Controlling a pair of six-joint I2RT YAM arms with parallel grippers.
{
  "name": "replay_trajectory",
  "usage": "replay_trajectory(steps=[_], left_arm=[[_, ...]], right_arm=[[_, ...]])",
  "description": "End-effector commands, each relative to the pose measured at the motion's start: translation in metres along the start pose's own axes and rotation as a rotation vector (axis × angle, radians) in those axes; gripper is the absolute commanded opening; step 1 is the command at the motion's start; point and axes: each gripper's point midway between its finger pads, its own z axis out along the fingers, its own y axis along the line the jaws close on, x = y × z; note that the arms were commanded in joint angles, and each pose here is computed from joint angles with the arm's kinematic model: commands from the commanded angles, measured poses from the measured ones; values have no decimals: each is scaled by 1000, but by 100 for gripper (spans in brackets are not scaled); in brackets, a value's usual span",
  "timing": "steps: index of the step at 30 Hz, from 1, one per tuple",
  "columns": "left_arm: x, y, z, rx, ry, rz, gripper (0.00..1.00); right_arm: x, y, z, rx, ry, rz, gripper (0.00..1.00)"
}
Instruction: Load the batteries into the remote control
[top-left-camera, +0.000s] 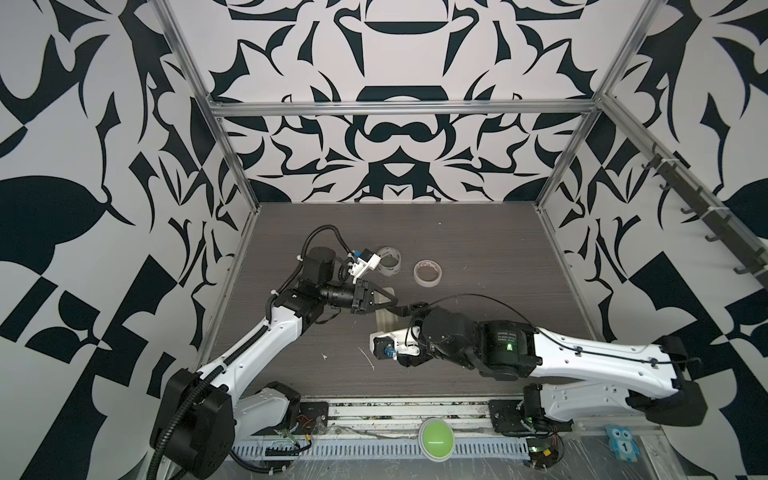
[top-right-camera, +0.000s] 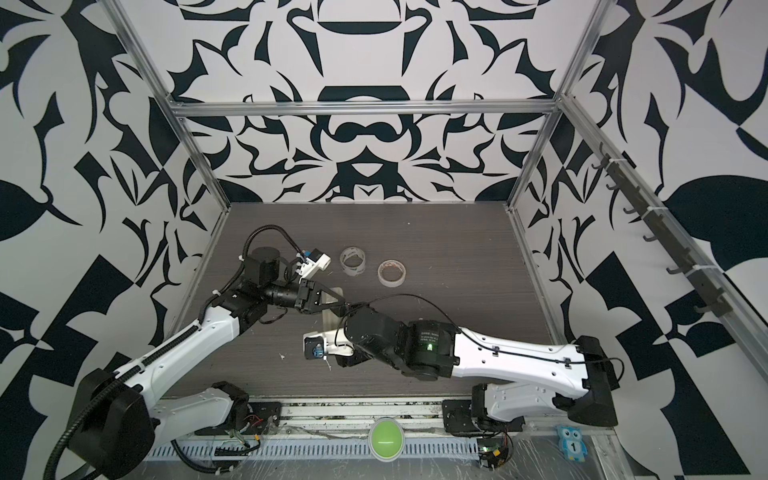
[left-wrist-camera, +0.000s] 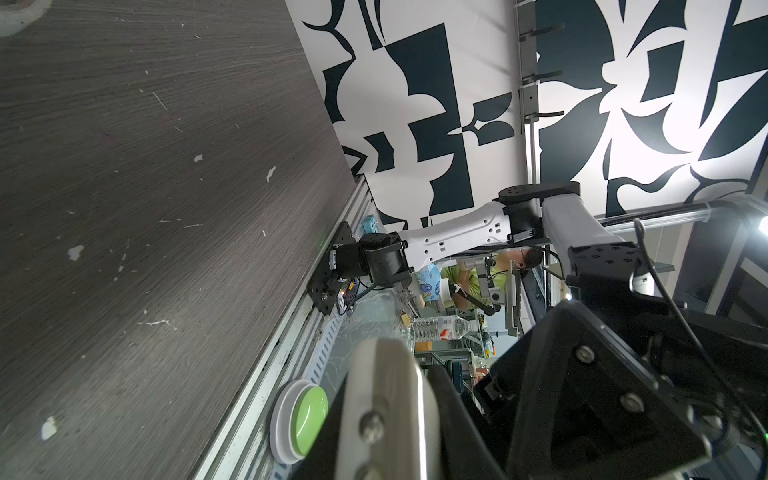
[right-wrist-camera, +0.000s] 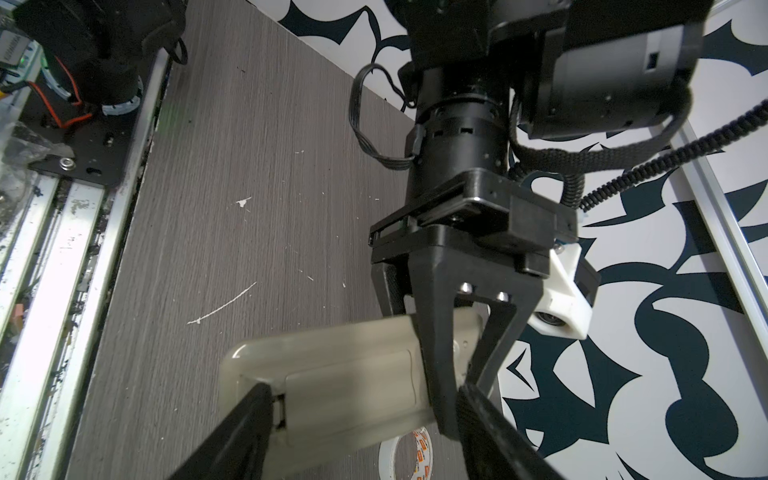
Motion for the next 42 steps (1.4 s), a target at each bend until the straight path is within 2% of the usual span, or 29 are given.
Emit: replay_trajectory(steps=[1,21,33,42], left_arm=[[13,-7,3,44,64,-17,0],[11,-2,4,34,63,-32,0],[11,-2,4,29,66,-27,0],[11,-3,4,30,67,-24,0]], right_arm=[[-5,-35,-8,152,-11,27,73],[-15,-32,-17,127,-83,34,73],[-24,-2,-19,-62,-123,67,74],[-23,0,-13,-73,-107,66,74]])
